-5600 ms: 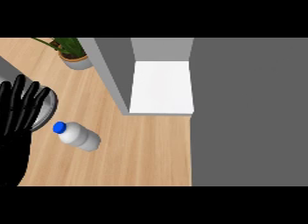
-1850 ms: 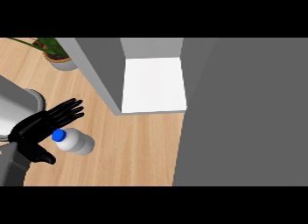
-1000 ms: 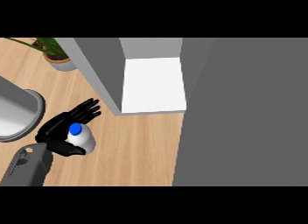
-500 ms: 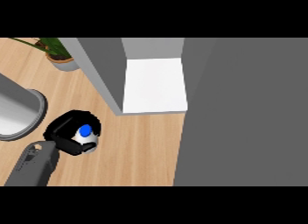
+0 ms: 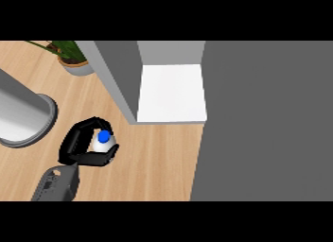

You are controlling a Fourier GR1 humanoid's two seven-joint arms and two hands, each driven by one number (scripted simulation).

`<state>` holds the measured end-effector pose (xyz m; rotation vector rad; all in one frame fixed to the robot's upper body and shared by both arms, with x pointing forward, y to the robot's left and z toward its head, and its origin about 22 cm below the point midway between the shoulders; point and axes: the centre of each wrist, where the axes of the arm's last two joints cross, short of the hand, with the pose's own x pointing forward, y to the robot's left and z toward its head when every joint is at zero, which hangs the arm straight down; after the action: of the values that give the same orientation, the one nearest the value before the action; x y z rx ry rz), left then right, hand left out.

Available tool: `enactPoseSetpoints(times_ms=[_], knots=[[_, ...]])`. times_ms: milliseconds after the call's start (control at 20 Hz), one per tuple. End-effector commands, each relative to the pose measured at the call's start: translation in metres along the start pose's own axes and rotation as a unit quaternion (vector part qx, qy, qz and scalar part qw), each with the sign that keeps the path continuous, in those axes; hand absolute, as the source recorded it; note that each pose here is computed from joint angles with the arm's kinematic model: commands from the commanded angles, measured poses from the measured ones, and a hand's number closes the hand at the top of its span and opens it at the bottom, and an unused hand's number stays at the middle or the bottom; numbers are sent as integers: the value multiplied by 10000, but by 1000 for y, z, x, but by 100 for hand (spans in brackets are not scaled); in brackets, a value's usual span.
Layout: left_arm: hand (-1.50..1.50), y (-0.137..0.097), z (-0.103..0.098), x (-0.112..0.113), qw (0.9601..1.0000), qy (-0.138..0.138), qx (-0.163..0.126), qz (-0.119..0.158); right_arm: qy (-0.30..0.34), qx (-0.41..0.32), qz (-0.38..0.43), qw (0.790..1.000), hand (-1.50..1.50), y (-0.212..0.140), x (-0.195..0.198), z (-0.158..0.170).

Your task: Pick up the bottled water, place it into the cabinet and close the cabinet

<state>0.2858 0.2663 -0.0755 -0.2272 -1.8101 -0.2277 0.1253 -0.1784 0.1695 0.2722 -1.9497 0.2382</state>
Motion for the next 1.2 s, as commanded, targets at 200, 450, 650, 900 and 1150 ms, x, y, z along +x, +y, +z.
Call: enactPoseSetpoints(times_ms=[200,450,650,900,1150], knots=[[150,-61,-3,-22,9929,-395,1118,-127,-20,42,52,10000,-150,-3,18,15],[150,-95,-24,0,9919,-487,1137,281,-133,-188,49,9997,-150,0,27,11],[150,-125,-20,18,9909,-353,1029,798,-151,-139,94,9997,-150,0,19,20],[150,-146,-70,46,9914,-470,1122,487,-108,-95,203,9997,-150,-1,14,16],[150,-161,-87,64,9921,-354,1031,626,-90,-107,39,9999,-150,-4,21,28]])
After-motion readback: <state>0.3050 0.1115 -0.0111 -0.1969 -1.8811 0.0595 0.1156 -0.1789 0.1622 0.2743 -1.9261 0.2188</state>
